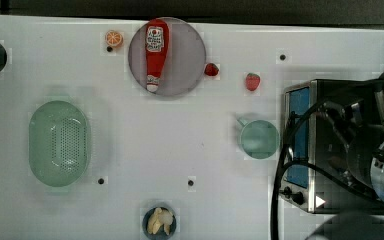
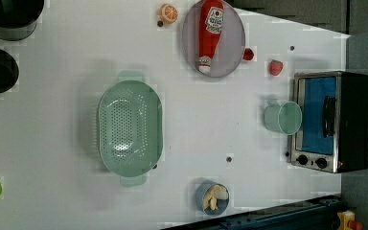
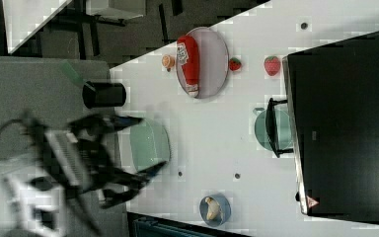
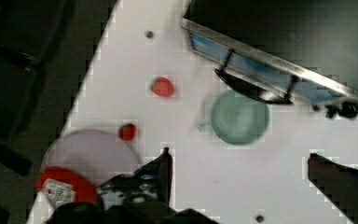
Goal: Drag strainer right to left.
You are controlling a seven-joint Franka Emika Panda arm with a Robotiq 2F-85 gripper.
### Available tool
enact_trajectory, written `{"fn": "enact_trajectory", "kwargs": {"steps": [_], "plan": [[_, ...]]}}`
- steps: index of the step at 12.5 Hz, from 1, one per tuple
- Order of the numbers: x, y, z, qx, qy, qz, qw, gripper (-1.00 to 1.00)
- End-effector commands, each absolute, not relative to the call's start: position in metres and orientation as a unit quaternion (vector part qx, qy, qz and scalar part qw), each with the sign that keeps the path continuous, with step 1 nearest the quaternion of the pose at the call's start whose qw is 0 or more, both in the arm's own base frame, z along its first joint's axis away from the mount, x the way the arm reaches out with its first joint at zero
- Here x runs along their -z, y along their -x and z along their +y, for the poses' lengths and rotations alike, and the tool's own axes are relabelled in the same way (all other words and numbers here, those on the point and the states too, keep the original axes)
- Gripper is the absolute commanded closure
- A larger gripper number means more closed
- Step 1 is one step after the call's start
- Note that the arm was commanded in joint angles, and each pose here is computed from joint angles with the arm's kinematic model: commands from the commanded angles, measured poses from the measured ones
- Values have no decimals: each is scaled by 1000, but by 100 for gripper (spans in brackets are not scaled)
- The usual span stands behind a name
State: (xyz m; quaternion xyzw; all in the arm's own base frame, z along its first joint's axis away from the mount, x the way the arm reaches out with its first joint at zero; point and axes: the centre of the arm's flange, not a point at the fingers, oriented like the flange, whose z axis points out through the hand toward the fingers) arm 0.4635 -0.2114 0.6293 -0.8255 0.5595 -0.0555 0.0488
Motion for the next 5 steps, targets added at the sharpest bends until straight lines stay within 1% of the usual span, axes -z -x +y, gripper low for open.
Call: {"fn": "enact_trajectory", "kwargs": {"steps": [1, 5], "plan": [[-586, -507, -81, 15, 907, 421, -7, -100], [-583, -509, -80, 14, 907, 421, -11, -100]]}}
